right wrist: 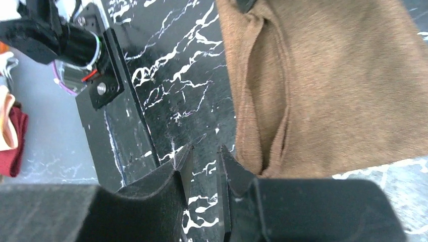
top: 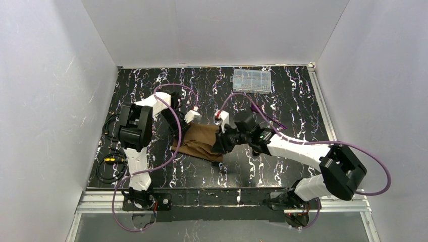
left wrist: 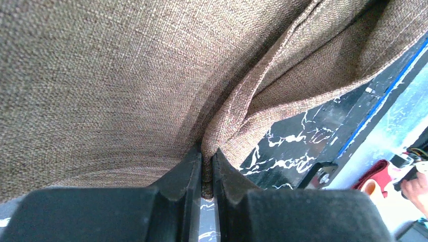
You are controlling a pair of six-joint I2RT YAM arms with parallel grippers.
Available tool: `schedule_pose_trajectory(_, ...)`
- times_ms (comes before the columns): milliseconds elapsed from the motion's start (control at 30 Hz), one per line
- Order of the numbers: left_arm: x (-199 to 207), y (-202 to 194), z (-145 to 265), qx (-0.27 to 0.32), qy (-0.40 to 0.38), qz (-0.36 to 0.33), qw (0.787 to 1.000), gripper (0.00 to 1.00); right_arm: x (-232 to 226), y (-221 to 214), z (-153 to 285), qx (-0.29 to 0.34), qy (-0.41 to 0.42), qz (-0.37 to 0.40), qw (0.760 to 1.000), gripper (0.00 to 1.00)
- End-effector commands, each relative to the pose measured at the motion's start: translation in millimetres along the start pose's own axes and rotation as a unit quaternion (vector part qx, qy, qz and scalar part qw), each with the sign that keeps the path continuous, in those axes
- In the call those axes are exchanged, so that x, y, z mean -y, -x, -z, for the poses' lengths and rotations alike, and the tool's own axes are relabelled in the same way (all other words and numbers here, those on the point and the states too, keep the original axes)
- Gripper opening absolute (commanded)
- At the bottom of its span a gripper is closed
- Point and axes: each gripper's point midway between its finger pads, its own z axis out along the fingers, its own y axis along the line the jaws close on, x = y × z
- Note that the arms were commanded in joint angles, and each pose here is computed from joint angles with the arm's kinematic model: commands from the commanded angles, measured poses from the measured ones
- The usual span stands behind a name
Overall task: Fold the napkin into a case and place the utensils inside
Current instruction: Fold the lower triangle-folded napkin at the center of the board.
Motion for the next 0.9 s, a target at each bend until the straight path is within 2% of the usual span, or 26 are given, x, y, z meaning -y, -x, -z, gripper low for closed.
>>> schedule_pose_trajectory(0, 12.5, -2.9, 4.4, -0.007, -0.034, 0.032, 0.999, 0.00, -0.6, -10.3, -20.0, -0.009, -0.025, 0.040, 0.999, 0.32)
schedule_pose_trajectory(167, 12.5, -4.6, 2.4, -0.016, -0.042, 0.045, 0.998, 0.00, 0.6, -18.4, -40.5, -0.032, -0.062, 0.079, 0.994, 0.31)
schedule_pose_trajectory(267, 12.9, -5.3, 2.0, -0.015, -0.043, 0.044, 0.998, 0.00, 16.2, -27.2, -49.8, -0.038, -0.094, 0.082, 0.991, 0.26)
schedule_pose_trajectory(467, 12.8, -9.7, 1.5, -0.022, -0.041, 0.038, 0.998, 0.00, 42.7, -23.9, -56.3, -0.037, -0.155, 0.089, 0.983, 0.25)
schedule_pose_trajectory(867, 10.3, -5.3, 3.6, -0.017, -0.036, 0.036, 0.999, 0.00, 61.3, -34.4, -56.6, -0.045, -0.130, 0.035, 0.990, 0.25)
